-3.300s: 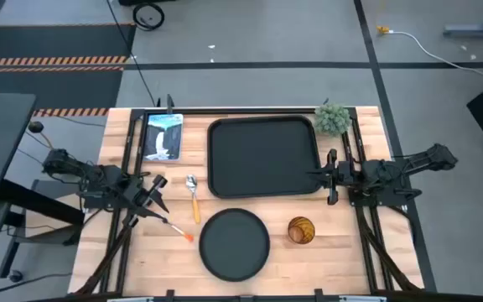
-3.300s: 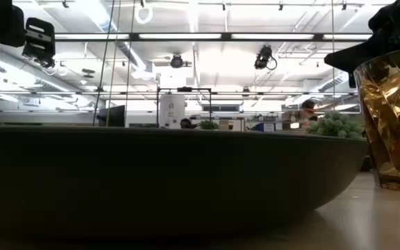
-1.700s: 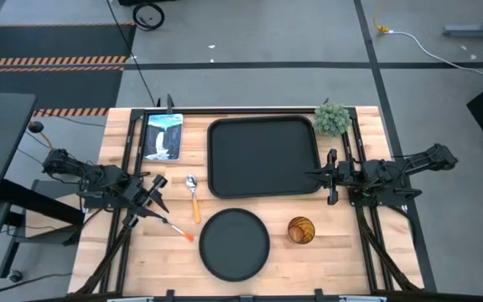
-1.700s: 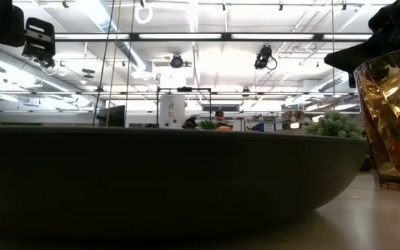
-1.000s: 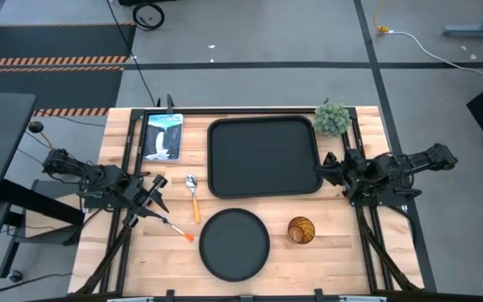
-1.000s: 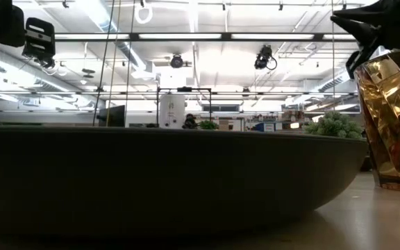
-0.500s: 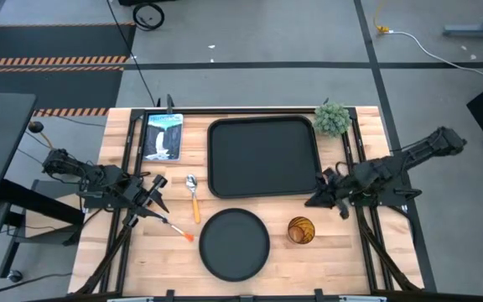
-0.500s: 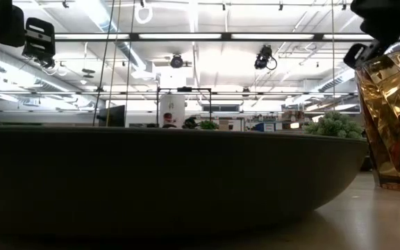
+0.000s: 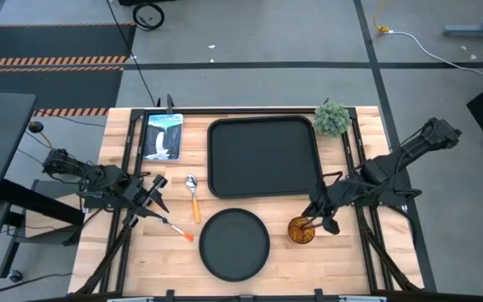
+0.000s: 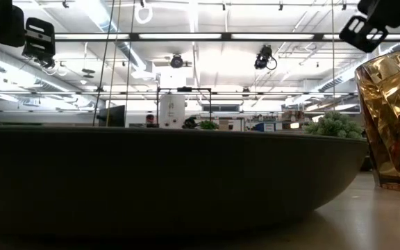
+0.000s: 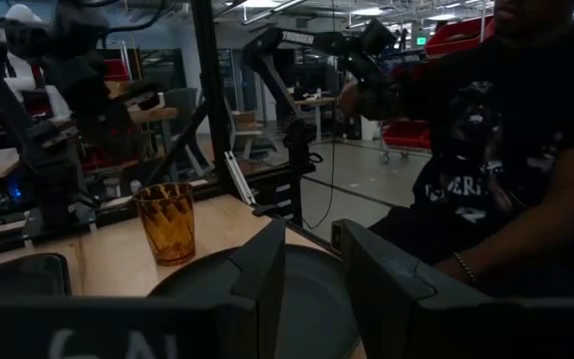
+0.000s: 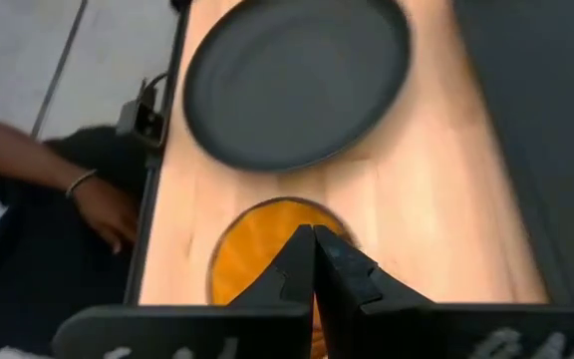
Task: Pick and place plate/cup/fork/spoon on tray
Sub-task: Put the yellow cup on the top right of the black tray
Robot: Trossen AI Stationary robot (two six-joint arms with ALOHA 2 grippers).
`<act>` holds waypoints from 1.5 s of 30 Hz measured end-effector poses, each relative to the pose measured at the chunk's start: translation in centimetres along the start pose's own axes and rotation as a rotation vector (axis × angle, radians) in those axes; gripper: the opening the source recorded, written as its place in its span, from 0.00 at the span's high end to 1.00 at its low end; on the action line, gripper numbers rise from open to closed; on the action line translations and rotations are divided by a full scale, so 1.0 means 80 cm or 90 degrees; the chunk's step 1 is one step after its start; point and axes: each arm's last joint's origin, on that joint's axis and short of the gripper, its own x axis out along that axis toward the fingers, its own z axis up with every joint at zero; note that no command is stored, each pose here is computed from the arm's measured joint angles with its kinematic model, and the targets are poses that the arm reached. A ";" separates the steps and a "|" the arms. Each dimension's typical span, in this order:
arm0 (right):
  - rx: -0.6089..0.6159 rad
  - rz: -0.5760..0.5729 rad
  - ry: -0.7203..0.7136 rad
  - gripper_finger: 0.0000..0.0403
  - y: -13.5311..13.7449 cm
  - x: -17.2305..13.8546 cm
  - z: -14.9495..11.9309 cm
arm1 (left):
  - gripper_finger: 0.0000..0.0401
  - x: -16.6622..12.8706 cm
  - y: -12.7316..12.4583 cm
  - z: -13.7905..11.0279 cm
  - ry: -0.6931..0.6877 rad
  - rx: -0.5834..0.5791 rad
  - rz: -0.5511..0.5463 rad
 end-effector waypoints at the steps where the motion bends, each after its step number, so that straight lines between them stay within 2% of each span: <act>1: -0.003 0.001 0.006 0.96 0.003 0.002 0.004 | 0.73 0.000 0.000 0.000 0.000 0.000 0.000; 5: -0.048 -0.002 0.028 0.92 0.013 0.013 0.017 | 0.73 0.000 0.000 0.000 0.000 0.000 0.000; 9: -0.088 -0.032 0.068 0.83 0.019 0.026 0.026 | 0.73 0.000 0.000 0.000 0.000 0.000 0.000; 15: -0.125 -0.100 0.166 0.68 0.026 0.046 0.037 | 0.73 0.000 0.000 0.000 0.000 0.000 0.000; 19: -0.142 -0.124 0.218 0.63 0.031 0.061 0.043 | 0.73 0.000 0.000 0.000 0.000 0.000 0.000; 27: -0.147 -0.183 0.322 0.64 0.027 0.087 0.046 | 0.73 0.000 0.000 0.000 0.000 0.000 0.000; 36: -0.160 -0.207 0.376 0.65 0.022 0.114 0.040 | 0.73 0.000 0.000 0.000 0.000 0.000 0.000; 40: -0.159 -0.214 0.397 0.69 0.019 0.124 0.036 | 0.73 0.000 0.000 0.000 0.000 0.000 0.000; 45: -0.146 -0.209 0.402 0.79 0.015 0.121 0.038 | 0.73 0.000 0.000 0.000 0.000 0.000 0.000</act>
